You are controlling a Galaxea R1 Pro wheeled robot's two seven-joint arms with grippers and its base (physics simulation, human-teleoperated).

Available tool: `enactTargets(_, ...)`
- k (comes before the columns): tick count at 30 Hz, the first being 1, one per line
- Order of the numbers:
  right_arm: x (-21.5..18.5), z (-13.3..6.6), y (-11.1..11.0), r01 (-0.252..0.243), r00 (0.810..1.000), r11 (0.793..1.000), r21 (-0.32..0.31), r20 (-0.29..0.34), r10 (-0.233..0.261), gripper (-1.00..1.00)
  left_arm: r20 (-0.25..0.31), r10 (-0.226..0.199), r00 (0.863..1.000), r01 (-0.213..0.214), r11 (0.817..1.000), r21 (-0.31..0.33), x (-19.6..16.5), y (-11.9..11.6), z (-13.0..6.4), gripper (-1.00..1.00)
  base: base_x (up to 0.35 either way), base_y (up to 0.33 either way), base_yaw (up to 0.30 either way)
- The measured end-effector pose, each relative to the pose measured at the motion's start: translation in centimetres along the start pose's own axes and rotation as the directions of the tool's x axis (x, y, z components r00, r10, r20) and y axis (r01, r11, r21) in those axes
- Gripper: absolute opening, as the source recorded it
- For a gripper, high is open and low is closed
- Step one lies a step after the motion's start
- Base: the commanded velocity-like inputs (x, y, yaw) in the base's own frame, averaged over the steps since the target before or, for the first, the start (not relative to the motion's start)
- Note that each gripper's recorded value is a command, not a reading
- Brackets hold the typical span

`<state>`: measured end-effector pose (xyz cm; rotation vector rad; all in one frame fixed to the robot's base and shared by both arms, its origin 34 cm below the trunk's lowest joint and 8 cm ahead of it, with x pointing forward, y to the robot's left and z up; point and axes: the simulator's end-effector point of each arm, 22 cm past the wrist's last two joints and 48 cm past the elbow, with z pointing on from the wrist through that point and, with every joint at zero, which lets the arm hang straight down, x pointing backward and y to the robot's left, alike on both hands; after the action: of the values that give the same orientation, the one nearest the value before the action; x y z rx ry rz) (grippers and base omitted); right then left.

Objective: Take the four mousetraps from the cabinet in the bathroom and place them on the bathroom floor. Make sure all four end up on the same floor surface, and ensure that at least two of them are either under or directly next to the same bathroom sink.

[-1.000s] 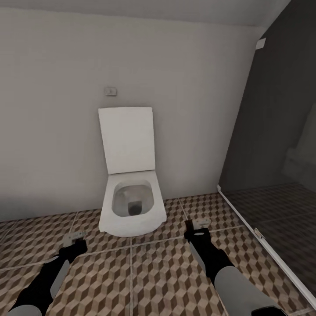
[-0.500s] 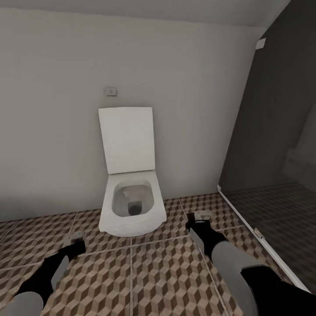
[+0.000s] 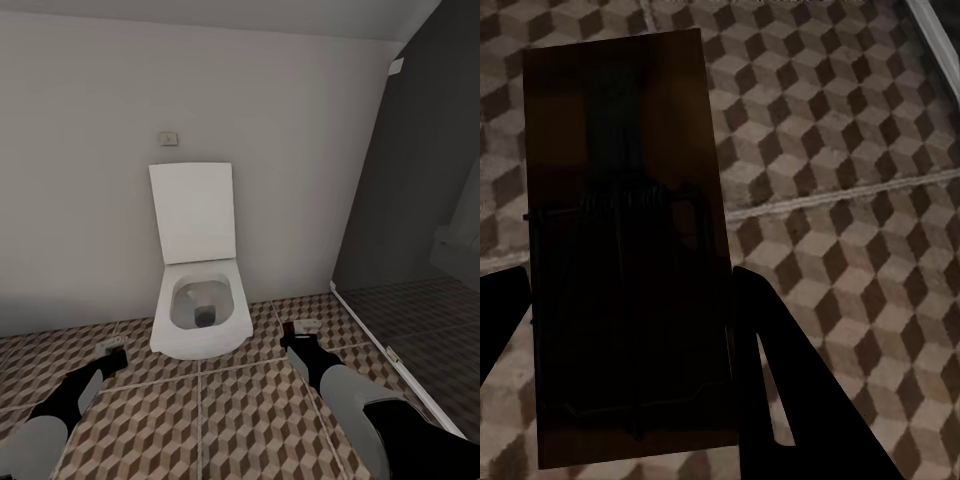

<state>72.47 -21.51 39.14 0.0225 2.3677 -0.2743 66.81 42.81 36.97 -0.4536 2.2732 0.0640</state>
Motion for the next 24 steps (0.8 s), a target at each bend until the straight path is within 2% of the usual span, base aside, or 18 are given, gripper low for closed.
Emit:
enactTargets(9, 0.2, 0.1, 0.5, 0.0, 1.0, 1.0, -0.006, -0.004, 0.0, -1.0, 0.057, 0.009, 0.998, -0.009, 1.0, 0.01, -2.4, -0.6, -0.2, -1.0, 0.0, 0.0, 0.0)
enactTargets(15, 1.5, 1.0, 0.8, 0.007, 1.0, 1.0, -0.008, -0.026, -0.007, -1.0, 0.055, 0.015, 0.998, -0.016, 1.0, 0.007, -2.1, -0.6, 0.4, -1.0, 0.0, 0.0, 0.0)
enactTargets(24, 3.0, 2.4, 1.1, 0.027, 0.999, 1.0, -0.008, -0.047, -0.027, -1.0, 0.022, 0.022, 1.0, -0.022, 1.0, -0.004, -0.1, -0.3, 1.7, -1.0, 0.0, 0.0, 0.0)
